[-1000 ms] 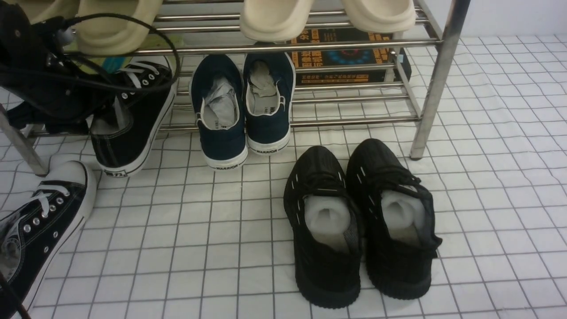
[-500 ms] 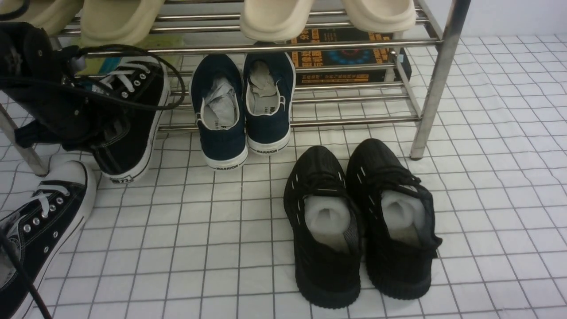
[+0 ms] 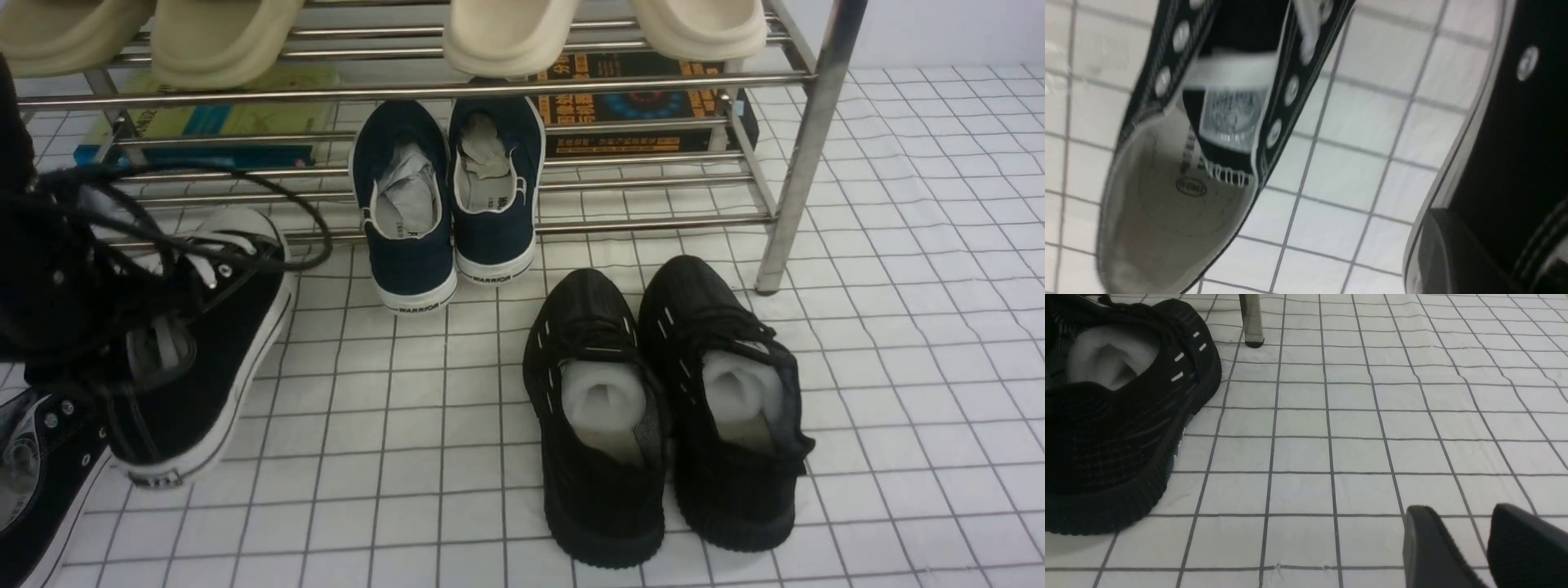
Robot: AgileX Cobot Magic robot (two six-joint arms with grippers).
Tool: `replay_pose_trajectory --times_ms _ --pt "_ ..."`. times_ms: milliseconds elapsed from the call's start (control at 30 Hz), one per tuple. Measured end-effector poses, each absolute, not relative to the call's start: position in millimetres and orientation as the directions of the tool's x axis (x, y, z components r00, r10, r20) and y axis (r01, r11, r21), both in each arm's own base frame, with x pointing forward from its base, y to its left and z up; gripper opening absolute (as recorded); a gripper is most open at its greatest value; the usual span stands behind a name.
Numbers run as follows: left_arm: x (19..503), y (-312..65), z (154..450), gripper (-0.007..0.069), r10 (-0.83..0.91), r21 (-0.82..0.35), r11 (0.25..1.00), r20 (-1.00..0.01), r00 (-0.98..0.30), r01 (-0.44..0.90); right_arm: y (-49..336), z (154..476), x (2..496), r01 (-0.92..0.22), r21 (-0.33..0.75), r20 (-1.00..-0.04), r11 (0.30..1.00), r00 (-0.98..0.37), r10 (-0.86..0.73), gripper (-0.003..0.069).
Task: Take the shoes off the shelf with your hand from the white checkered tablecloth.
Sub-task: 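Set the held shoe down on the floor in front of the rack with the left gripper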
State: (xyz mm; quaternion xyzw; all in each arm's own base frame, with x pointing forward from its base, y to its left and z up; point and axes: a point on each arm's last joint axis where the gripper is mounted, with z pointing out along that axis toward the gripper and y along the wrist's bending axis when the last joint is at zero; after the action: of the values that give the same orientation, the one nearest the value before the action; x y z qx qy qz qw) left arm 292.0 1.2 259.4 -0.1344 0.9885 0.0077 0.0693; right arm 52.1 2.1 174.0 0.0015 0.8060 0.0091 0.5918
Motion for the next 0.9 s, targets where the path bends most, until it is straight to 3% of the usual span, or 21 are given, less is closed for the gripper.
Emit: replay_pose_trajectory --times_ms 167,567,733,900 --pt "284 1 236 0.0018 -0.265 0.001 0.964 -0.127 -0.956 -0.267 2 174 52 -0.008 0.017 -0.954 1.000 -0.300 0.013 0.0239" --pt "280 3 225 0.0043 -0.259 0.020 0.965 -0.124 -0.958 -0.263 2 174 52 -0.008 0.017 -0.954 1.000 -0.300 0.013 0.0239" --pt "281 5 228 0.0149 -0.237 0.040 0.969 -0.152 -0.960 -0.245 2 174 52 -0.008 0.017 -0.954 1.000 -0.300 0.013 0.0239" --pt "261 6 258 0.0280 -0.190 0.050 0.978 -0.197 -0.962 -0.204 2 174 52 -0.008 0.017 -0.954 1.000 -0.300 0.013 0.0239"
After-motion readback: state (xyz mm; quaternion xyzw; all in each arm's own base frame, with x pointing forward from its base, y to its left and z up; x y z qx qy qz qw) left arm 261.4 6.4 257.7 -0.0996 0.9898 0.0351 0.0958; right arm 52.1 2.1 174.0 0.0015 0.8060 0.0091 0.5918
